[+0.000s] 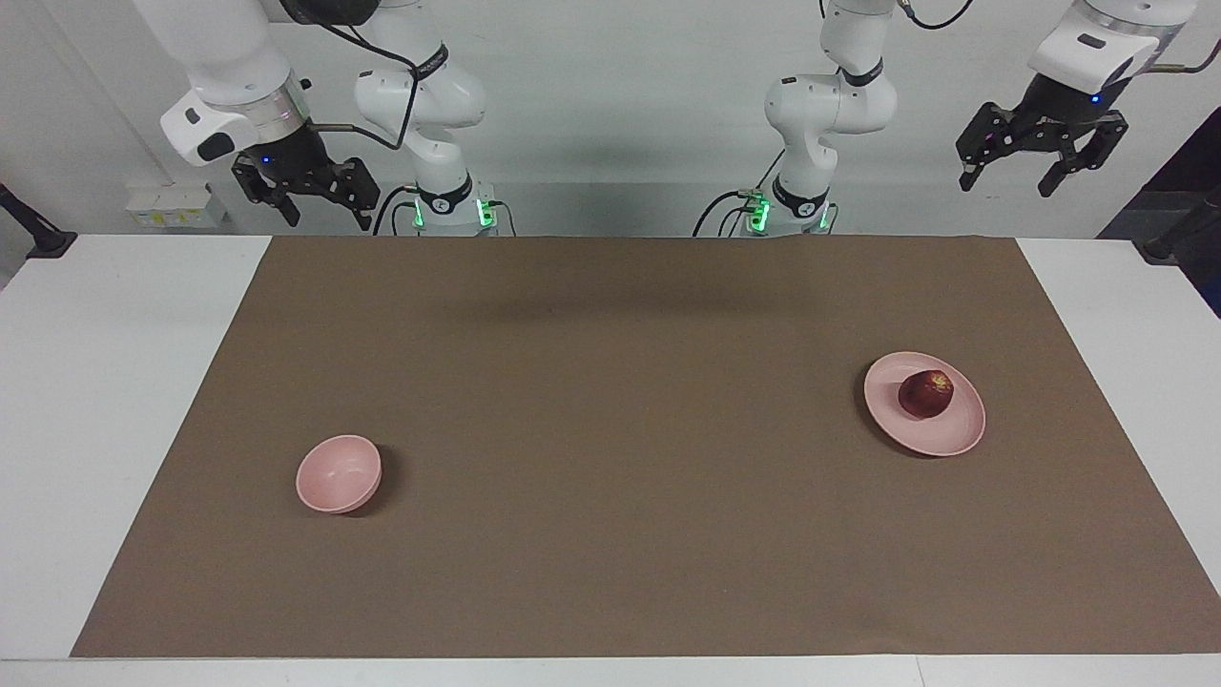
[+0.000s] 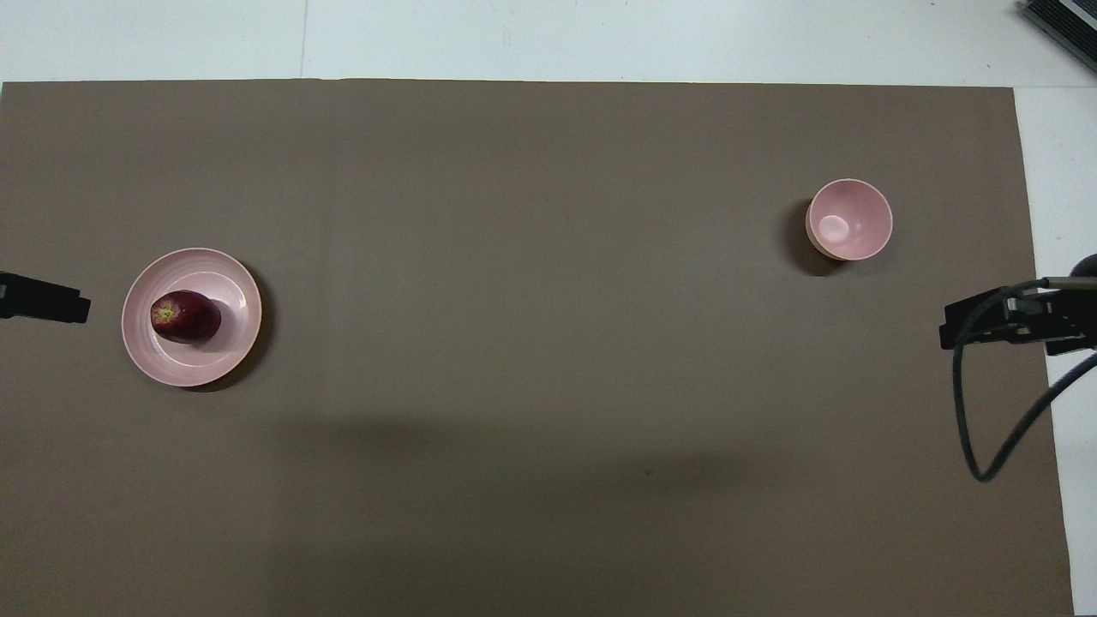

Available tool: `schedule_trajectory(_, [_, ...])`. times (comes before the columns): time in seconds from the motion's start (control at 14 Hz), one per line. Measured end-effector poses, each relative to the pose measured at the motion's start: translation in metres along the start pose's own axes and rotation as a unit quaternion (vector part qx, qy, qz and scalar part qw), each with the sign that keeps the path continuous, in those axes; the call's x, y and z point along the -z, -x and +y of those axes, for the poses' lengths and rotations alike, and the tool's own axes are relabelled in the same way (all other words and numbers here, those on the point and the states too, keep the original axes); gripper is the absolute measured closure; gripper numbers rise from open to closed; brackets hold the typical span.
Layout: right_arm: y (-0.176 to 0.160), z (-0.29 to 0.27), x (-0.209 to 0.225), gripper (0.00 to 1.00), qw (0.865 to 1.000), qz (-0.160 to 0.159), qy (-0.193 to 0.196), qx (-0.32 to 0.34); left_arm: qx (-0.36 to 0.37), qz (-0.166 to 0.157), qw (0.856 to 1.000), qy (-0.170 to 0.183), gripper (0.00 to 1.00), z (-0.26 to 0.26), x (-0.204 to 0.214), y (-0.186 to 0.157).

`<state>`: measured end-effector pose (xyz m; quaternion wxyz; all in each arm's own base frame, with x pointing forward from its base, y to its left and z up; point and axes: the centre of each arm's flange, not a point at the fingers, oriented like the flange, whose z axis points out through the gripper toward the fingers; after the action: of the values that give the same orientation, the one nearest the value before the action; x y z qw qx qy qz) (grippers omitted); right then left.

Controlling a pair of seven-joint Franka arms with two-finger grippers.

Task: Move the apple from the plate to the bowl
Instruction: 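Reach the left gripper to the apple on the pink plate and grasp it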

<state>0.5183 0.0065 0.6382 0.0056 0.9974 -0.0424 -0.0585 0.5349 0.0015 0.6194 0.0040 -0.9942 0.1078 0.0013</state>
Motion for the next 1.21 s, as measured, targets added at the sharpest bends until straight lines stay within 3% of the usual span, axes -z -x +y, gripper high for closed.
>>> schedule_trajectory(0.29, [0.001,0.0,-0.001,0.0,1.0,-0.001,0.0,0.0,0.002,0.002,1.0,0.0,0.0,-0.02,-0.068,0.0])
schedule_trajectory(0.86, [0.004,0.0,-0.002,0.0,1.0,-0.003,0.001,0.0,-0.002,0.046,0.999,-0.009,0.0,-0.018,-0.192,0.005])
schedule_trajectory(1.21, [0.004,0.0,-0.002,0.0,1.0,-0.003,0.001,0.0,0.012,0.056,0.998,-0.018,0.0,-0.038,-0.257,-0.01])
